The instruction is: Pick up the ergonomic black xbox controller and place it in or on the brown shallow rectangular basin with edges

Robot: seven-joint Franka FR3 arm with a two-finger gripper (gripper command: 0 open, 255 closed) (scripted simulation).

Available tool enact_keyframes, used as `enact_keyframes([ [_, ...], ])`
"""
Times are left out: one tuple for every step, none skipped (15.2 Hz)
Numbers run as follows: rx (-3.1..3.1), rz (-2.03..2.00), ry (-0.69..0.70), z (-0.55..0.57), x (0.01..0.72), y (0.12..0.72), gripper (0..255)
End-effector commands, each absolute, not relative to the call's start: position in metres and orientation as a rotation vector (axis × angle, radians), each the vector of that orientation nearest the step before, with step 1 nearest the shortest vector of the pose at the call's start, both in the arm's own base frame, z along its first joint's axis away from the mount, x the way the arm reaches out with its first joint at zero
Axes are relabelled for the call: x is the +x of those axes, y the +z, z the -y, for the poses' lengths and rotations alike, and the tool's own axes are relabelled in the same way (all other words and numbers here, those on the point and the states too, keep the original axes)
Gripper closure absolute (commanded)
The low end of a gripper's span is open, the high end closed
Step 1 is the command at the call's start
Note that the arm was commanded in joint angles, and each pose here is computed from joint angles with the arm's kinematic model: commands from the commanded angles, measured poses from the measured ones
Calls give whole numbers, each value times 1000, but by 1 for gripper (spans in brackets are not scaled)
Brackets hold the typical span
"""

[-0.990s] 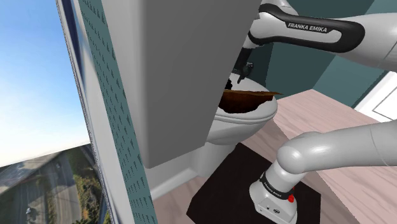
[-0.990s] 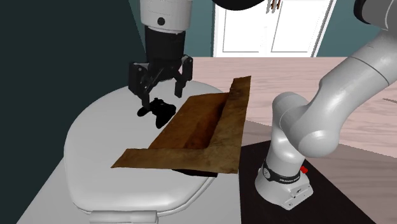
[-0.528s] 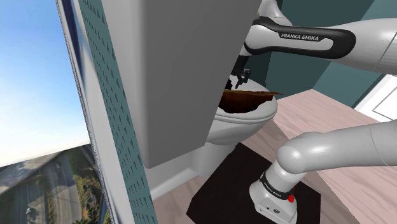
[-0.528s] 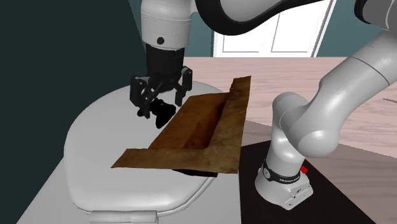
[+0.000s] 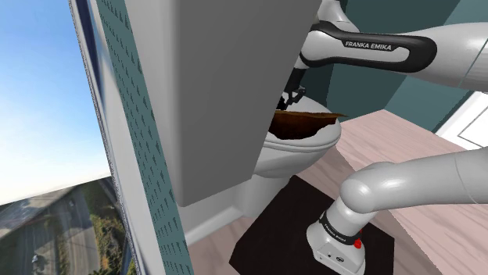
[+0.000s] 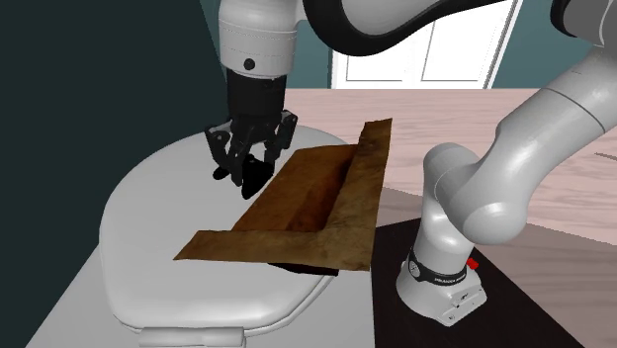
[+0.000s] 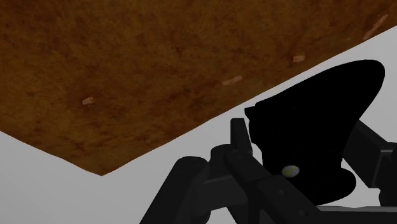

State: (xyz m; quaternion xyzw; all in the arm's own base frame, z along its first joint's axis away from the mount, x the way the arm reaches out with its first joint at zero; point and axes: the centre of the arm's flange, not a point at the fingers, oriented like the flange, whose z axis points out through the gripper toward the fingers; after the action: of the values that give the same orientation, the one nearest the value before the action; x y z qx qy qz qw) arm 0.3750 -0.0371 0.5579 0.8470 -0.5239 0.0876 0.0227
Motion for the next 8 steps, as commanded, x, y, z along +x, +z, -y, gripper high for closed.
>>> enact_keyframes([
  [2623, 1622, 271, 37, 375, 558, 255],
  [2623, 1622, 271, 37, 375, 558, 255],
  [2623, 1622, 271, 37, 375, 558, 255],
  [2623, 1622, 271, 37, 375, 558, 255],
  [2623, 1622, 271, 37, 375, 558, 255],
  [2623, 1623, 271, 37, 375, 558, 255],
  [2623, 1623, 271, 37, 375, 558, 255],
  [2623, 1623, 271, 37, 375, 563, 255],
])
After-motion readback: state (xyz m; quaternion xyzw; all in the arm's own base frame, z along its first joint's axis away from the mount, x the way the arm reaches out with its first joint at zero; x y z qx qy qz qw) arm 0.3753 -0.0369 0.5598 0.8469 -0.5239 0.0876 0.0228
